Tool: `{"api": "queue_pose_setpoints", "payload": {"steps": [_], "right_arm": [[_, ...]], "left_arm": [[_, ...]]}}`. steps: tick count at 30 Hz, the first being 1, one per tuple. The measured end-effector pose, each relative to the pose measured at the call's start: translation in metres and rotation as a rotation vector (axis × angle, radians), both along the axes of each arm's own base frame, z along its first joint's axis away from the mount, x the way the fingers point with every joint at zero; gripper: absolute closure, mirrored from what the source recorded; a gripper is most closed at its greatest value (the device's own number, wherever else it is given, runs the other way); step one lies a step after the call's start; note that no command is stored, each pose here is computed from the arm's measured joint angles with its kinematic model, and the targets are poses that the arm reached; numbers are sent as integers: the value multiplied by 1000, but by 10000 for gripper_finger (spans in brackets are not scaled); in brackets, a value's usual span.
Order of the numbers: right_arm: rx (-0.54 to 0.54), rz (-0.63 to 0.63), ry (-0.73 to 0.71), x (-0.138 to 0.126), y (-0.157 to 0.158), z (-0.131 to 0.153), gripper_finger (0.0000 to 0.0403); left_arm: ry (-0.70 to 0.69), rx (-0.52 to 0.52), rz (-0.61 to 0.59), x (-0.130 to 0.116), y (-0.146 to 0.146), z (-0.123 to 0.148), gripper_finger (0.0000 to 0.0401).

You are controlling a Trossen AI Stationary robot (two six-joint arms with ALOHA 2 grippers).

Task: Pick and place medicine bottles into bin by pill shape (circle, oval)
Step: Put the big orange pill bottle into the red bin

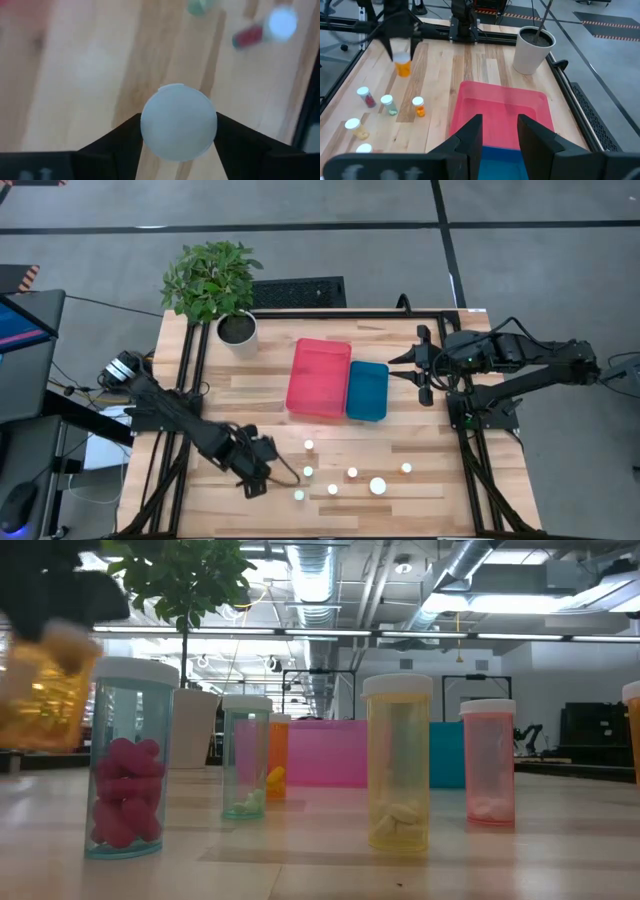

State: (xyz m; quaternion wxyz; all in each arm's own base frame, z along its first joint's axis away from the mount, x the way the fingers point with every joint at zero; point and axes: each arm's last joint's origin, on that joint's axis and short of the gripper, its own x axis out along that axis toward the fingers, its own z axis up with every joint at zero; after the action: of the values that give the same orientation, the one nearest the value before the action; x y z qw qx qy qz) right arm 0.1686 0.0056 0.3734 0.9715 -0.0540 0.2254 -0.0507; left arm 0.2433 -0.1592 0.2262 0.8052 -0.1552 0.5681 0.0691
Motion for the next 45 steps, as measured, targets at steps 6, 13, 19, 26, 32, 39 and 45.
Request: {"api": "queue_pose_setpoints", "payload": {"steps": [6, 13, 19, 26, 32, 39, 45], "right_arm": [[1, -21, 1, 0, -3, 0, 267], [2, -50, 1, 0, -8, 0, 267], [4, -71, 0, 0, -12, 0, 267], [51, -119, -9, 0, -16, 0, 267], [57, -136, -11, 0, -18, 0, 267], [57, -136, -12, 0, -18, 0, 267], [56, -138, -12, 0, -18, 0, 267]], "left_arm": [[-175, -61, 274, -1, 55, 45, 196], [-334, 10, 480, 10, 137, 70, 194], [-320, 97, 478, 34, 197, 73, 194], [-198, 229, 394, 76, 245, 55, 194], [-111, 304, 304, 119, 267, 26, 193], [-26, 327, 277, 144, 279, -14, 192], [-17, 373, 247, 147, 281, -21, 192]]}}
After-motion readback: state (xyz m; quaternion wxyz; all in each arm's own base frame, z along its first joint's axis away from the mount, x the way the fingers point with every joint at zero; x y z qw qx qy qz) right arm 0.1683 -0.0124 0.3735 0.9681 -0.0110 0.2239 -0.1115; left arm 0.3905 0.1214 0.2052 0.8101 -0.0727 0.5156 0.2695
